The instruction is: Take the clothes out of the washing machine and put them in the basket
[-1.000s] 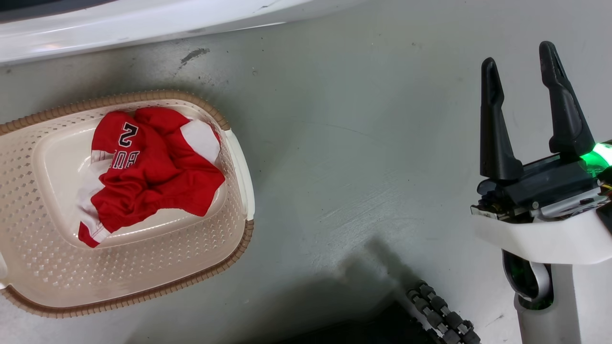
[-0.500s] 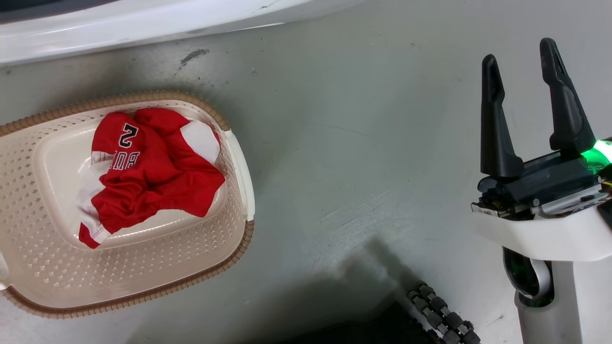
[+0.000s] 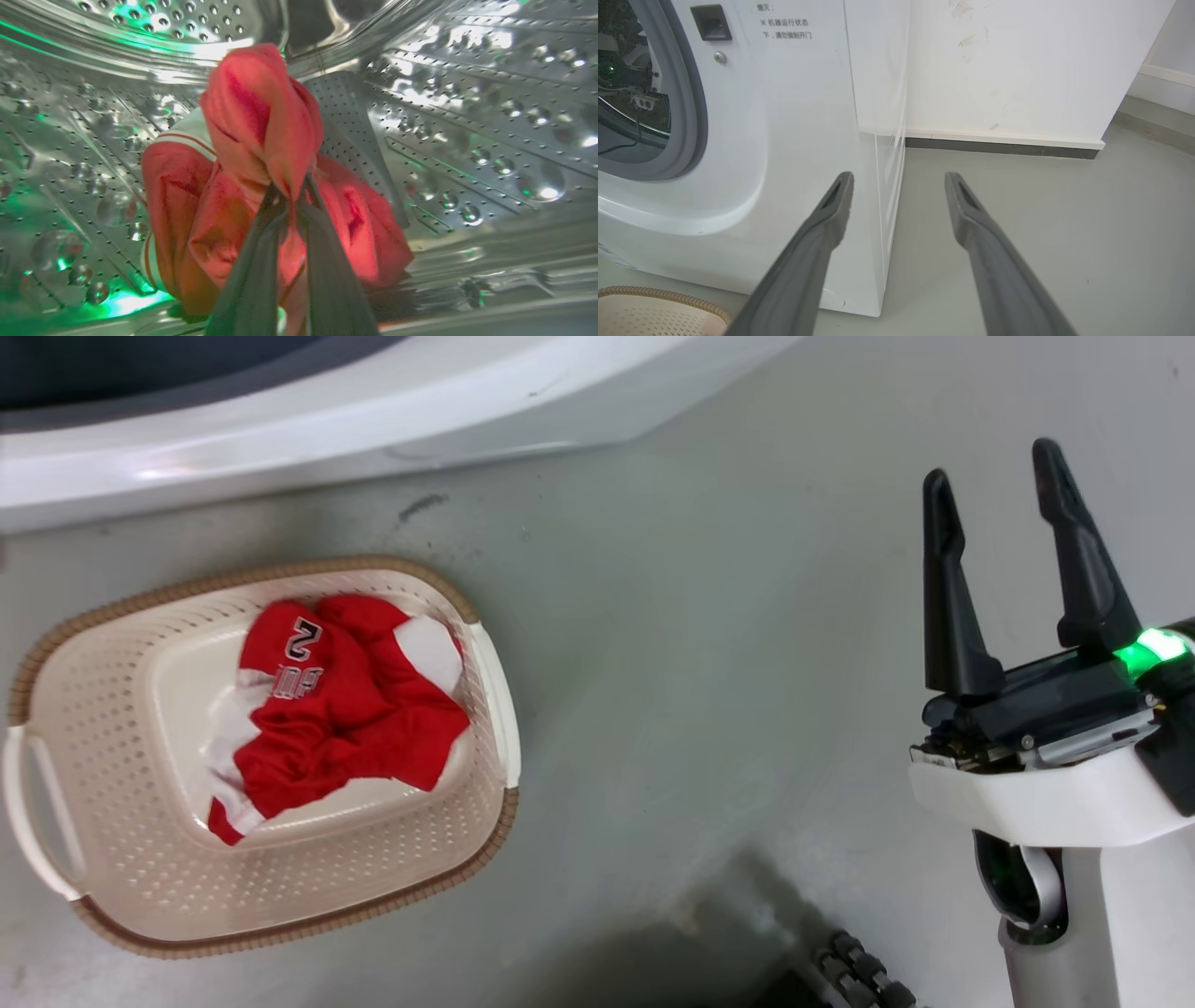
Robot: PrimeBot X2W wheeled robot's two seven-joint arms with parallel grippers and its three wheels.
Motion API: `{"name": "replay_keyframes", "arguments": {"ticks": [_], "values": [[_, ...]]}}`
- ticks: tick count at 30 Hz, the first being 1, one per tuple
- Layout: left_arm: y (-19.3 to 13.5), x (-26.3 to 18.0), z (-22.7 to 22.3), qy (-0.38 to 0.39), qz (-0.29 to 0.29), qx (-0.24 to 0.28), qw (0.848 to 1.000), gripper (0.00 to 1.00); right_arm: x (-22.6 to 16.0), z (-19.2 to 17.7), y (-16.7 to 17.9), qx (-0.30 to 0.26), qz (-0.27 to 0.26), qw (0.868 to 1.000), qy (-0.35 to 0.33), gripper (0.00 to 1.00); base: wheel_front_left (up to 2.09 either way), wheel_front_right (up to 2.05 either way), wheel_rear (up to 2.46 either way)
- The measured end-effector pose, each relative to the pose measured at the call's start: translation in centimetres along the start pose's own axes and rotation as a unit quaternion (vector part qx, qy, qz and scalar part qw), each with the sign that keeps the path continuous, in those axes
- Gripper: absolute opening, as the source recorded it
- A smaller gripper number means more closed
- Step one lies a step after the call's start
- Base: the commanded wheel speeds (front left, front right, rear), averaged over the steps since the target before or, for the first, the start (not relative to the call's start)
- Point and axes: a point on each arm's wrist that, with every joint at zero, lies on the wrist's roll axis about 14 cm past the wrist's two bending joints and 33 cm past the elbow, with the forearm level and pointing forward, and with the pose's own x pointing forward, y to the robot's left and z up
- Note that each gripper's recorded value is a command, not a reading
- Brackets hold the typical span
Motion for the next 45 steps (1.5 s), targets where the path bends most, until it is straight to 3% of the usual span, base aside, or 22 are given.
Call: {"name": "replay_keyframes", "arguments": {"ticks": [14, 32, 41, 45], "values": [[-2.3, -7.7, 0.3, -0.074, -0.03, 0.007, 0.997, 0.0, -1.9, 4.4, 2.0, -0.003, 0.022, 0.999, -0.039, 1.0, 0.0, 0.0, 0.0], [-2.4, -20.1, -0.5, -0.18, -0.037, 0.005, 0.983, 0.0, -6.0, 9.2, 5.0, -0.005, 0.056, 0.995, -0.083, 1.0, 0.0, 0.0, 0.0], [-3.5, -26.8, 2.2, -0.274, -0.035, 0.003, 0.961, 0.0, -7.7, 10.7, 6.1, -0.004, 0.069, 0.993, -0.099, 1.0, 0.0, 0.0, 0.0], [-3.8, -30.1, 4.3, -0.326, -0.034, 0.013, 0.945, 0.0, -8.3, 11.4, 6.8, -0.007, 0.08, 0.991, -0.109, 1.0, 0.0, 0.0, 0.0]]}}
